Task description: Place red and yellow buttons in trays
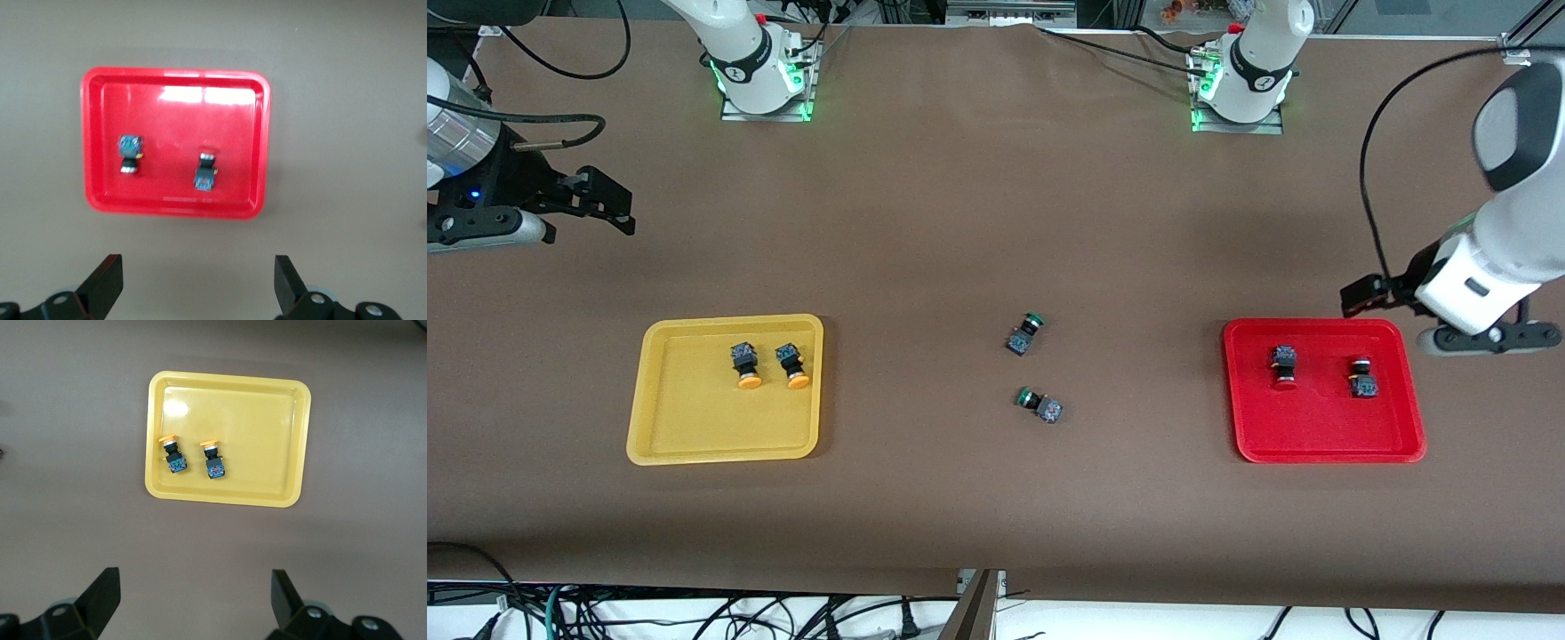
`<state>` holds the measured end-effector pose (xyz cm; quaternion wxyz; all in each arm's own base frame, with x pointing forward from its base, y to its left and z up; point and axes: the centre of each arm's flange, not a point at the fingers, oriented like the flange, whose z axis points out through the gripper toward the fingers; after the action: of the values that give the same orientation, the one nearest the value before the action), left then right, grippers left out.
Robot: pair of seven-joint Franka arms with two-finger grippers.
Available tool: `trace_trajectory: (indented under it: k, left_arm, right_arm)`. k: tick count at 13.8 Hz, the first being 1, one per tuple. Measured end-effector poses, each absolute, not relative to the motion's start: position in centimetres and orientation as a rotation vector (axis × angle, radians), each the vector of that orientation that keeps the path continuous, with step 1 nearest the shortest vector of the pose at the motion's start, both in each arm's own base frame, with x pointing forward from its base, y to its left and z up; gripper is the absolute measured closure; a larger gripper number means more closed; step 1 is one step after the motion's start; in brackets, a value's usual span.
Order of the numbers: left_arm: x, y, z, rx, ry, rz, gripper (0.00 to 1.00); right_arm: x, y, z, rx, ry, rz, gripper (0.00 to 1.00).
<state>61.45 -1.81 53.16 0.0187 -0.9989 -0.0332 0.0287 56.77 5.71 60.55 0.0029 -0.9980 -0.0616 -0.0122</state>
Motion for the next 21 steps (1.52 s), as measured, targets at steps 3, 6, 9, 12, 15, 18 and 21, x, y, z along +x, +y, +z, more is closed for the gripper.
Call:
trace_trajectory:
  k: [3,6,9,12,15,18,21]
  left_arm:
    - [60.0,-1.8,56.8,-3.096,-0.111,0.096,0.0]
    - [58.5,-1.6,58.6,-3.146,-0.15,0.126,0.0]
    - [58.0,0.1,59.2,-3.158,-0.205,0.131,0.0]
    - [58.0,0.4,58.9,-3.157,-0.212,0.147,0.0]
    - [58.2,0.4,58.7,-3.157,-0.213,0.151,0.0]
    - [58.4,1.0,58.2,-3.157,-0.227,0.165,0.0]
    - [58.5,1.1,58.0,-3.156,-0.231,0.171,0.0]
  right_arm:
    - [56.8,5.7,60.6,-3.129,-0.193,-0.04,0.0]
    - [56.8,5.7,60.6,-3.129,-0.193,-0.04,0.0]
    - [56.8,5.7,60.6,-3.129,-0.193,-0.04,0.0]
    - [56.8,5.7,60.6,-3.129,-0.193,-0.04,0.0]
    - [56.8,5.7,60.6,-3.129,-0.193,-0.04,0.0]
    - [56.8,5.7,60.6,-3.129,-0.193,-0.04,0.0]
    - [56.8,5.7,60.6,-3.129,-0.193,-0.04,0.0]
